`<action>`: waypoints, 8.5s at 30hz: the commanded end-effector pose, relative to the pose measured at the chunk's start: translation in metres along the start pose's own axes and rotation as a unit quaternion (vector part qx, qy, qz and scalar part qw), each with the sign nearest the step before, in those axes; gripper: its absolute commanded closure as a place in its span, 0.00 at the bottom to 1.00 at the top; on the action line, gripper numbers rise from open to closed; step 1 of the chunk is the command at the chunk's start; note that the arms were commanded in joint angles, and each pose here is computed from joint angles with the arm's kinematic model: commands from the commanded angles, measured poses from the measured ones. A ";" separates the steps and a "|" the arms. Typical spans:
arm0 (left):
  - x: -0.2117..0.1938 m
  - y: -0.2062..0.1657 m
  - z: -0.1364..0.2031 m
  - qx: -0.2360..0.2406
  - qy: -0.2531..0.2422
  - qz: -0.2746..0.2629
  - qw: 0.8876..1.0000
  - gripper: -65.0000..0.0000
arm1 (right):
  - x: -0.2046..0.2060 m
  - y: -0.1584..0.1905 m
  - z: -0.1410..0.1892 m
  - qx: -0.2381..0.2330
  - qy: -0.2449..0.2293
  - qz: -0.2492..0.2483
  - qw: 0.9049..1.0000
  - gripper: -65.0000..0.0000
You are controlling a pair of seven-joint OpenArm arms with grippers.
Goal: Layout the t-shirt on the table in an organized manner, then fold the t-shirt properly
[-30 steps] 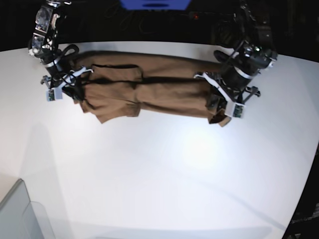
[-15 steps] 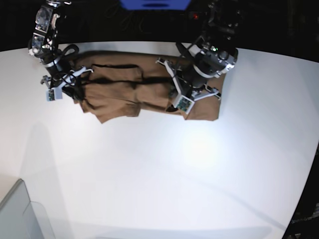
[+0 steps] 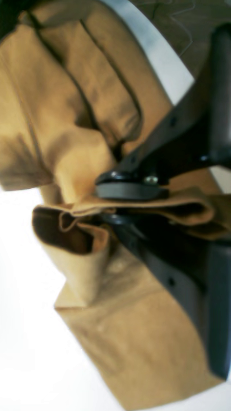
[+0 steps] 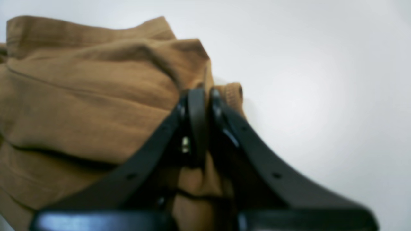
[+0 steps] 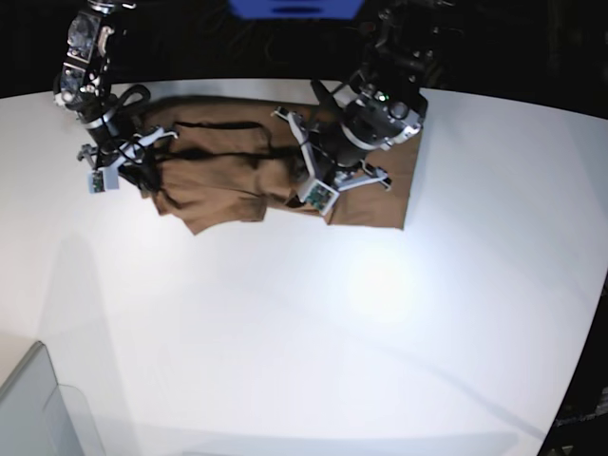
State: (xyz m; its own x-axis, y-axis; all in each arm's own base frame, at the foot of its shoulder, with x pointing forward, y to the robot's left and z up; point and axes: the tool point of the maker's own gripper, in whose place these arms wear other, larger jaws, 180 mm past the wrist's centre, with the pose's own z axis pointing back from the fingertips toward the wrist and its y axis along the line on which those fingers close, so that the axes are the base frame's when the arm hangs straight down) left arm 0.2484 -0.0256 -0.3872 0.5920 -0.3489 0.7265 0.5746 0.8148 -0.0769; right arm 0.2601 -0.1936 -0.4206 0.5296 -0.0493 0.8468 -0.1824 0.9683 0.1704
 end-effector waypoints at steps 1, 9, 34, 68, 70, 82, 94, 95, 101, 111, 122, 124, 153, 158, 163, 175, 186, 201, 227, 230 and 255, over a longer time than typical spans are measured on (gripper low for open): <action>0.021 -0.001 0.001 -0.003 -0.031 -0.002 1.000 0.99 | 0.014 -0.002 0.001 0.002 -0.024 0.005 1.000 1.00; 0.011 0.000 -0.006 -0.008 -0.014 0.001 1.000 0.85 | 0.016 -0.002 0.001 0.002 -0.026 0.006 1.000 1.00; 0.027 0.050 0.032 0.067 -0.058 0.018 0.996 0.67 | 0.022 -0.002 0.000 0.002 -0.032 0.008 0.999 1.00; -0.075 0.082 -0.004 0.073 0.077 0.090 0.990 0.77 | 0.084 0.016 -0.028 0.014 0.014 0.081 0.997 0.42; -0.075 0.082 -0.004 0.073 0.077 0.090 0.990 0.77 | 0.081 0.016 -0.034 0.017 0.019 0.073 0.997 0.42; -0.084 0.077 -0.002 0.070 0.085 0.094 0.989 0.77 | 0.046 0.014 -0.068 0.048 0.077 0.038 0.995 0.42; -0.084 0.077 -0.002 0.070 0.085 0.094 0.989 0.77 | 0.037 0.015 -0.066 0.051 0.055 0.022 0.997 1.00; -0.084 0.077 -0.002 0.070 0.085 0.094 0.989 0.77 | 0.041 0.016 -0.065 0.050 0.050 0.027 0.997 1.00; -0.084 0.077 -0.002 0.070 0.085 0.094 0.989 0.77 | 0.064 0.023 -0.040 0.042 0.014 0.066 0.997 1.00; -0.084 0.077 -0.002 0.070 0.085 0.094 0.989 0.77 | 0.087 0.048 0.021 0.020 -0.036 0.112 0.993 1.00; -0.084 0.077 -0.002 0.070 0.086 0.094 0.989 0.77 | 0.017 0.050 0.068 -0.004 0.039 0.067 0.997 1.00; -0.084 0.077 -0.002 0.070 0.086 0.094 0.989 0.77 | 0.007 0.052 0.073 -0.004 0.051 0.059 0.997 1.00; -0.091 0.071 -0.002 0.066 0.093 0.100 0.989 0.77 | -0.020 0.041 0.053 0.000 0.080 0.028 0.996 0.62; -0.091 0.070 -0.002 0.065 0.092 0.100 0.989 0.77 | -0.007 0.042 0.057 -0.004 0.067 0.041 0.997 0.53; -0.090 0.070 -0.002 0.065 0.091 0.100 0.989 0.77 | -0.009 0.043 0.061 -0.005 0.072 0.043 0.996 0.41; -0.095 0.070 0.000 0.065 0.099 0.100 0.988 0.77 | -0.002 -0.008 0.086 -0.091 0.057 0.024 0.994 0.38; -0.096 0.070 -0.001 0.065 0.100 0.101 0.988 0.77 | -0.006 -0.040 0.065 -0.117 0.045 -0.026 0.992 0.38; -0.096 0.070 -0.001 0.066 0.101 0.103 0.987 0.77 | 0.002 -0.111 0.132 -0.249 0.017 -0.048 0.967 0.38; -0.114 0.055 -0.021 0.041 0.129 0.125 0.983 0.77 | 0.022 -0.014 0.106 -0.145 0.015 0.006 0.989 0.31; -0.114 0.055 -0.021 0.041 0.129 0.125 0.983 0.77 | 0.021 -0.015 0.106 -0.146 0.016 0.006 0.989 0.31; -0.115 0.053 -0.021 0.039 0.130 0.124 0.983 0.77 | -0.031 -0.016 0.097 -0.133 0.067 -0.048 0.988 0.31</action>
State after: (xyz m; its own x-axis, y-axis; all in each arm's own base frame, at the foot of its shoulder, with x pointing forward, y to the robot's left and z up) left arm 0.2756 0.0403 -0.4433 0.6999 -0.1118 0.7054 0.3458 0.9172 -0.1977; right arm 0.1637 -0.2278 -0.4088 0.6667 -0.1370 0.7326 0.0932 0.9906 0.1004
